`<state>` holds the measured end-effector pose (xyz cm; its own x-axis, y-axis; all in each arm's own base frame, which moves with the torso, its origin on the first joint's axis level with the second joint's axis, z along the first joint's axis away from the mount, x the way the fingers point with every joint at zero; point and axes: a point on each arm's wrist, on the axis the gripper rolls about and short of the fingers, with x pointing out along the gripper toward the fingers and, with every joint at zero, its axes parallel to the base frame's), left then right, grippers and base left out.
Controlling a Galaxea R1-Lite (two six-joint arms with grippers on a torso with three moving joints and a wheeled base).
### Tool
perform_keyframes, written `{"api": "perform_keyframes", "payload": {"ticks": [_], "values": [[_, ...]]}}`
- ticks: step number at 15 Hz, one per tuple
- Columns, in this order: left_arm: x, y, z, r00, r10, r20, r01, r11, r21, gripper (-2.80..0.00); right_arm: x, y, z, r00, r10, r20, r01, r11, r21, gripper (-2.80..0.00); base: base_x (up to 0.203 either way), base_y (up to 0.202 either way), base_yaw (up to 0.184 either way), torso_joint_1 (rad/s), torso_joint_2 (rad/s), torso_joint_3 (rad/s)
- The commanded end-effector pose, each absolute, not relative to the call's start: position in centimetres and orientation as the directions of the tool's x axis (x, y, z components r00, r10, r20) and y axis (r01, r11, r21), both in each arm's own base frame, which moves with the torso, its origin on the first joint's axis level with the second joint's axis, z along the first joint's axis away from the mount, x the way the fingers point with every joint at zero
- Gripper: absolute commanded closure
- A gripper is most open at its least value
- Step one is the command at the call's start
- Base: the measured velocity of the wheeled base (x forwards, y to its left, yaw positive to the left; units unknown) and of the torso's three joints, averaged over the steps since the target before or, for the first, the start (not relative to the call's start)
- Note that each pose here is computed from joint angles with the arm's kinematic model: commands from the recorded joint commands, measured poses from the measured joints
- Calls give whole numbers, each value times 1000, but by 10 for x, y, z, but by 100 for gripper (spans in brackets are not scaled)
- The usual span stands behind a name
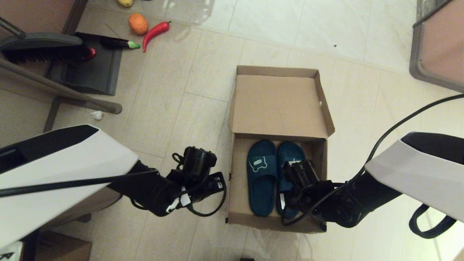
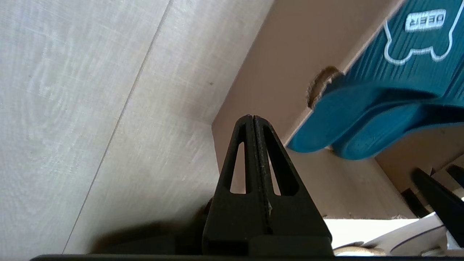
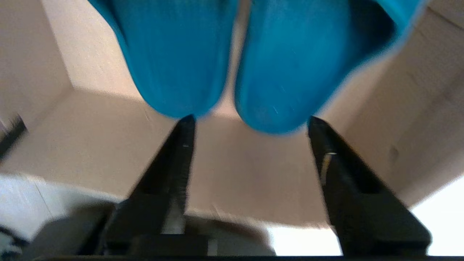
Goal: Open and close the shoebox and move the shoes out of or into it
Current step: Put the shoes out of the shoe box
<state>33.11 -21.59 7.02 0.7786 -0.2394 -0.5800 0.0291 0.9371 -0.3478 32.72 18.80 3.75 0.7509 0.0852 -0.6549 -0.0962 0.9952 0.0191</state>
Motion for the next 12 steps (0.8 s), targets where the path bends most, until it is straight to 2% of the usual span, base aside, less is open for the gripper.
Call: {"api": "perform_keyframes", "payload": {"ticks": [1,5,9,12], "values": [[332,-211,73,787,-226,-574,13,937,-350,0,333,192,19,751,82,-656,-95,995,17,-280,0,0,0,0,0,0],[336,-203,77,793,-205,-574,-8,938,-346,0,355,205,-3,788,98,-608,-103,994,26,-280,0,0,0,0,0,0],[337,-200,76,790,-196,-581,-18,939,-343,0,383,218,-9,846,28,-532,-40,999,-11,-280,0,0,0,0,0,0],[336,-201,75,790,-198,-581,-17,939,-343,0,383,218,-8,862,17,-507,-24,1000,-8,-280,0,0,0,0,0,0]]}}
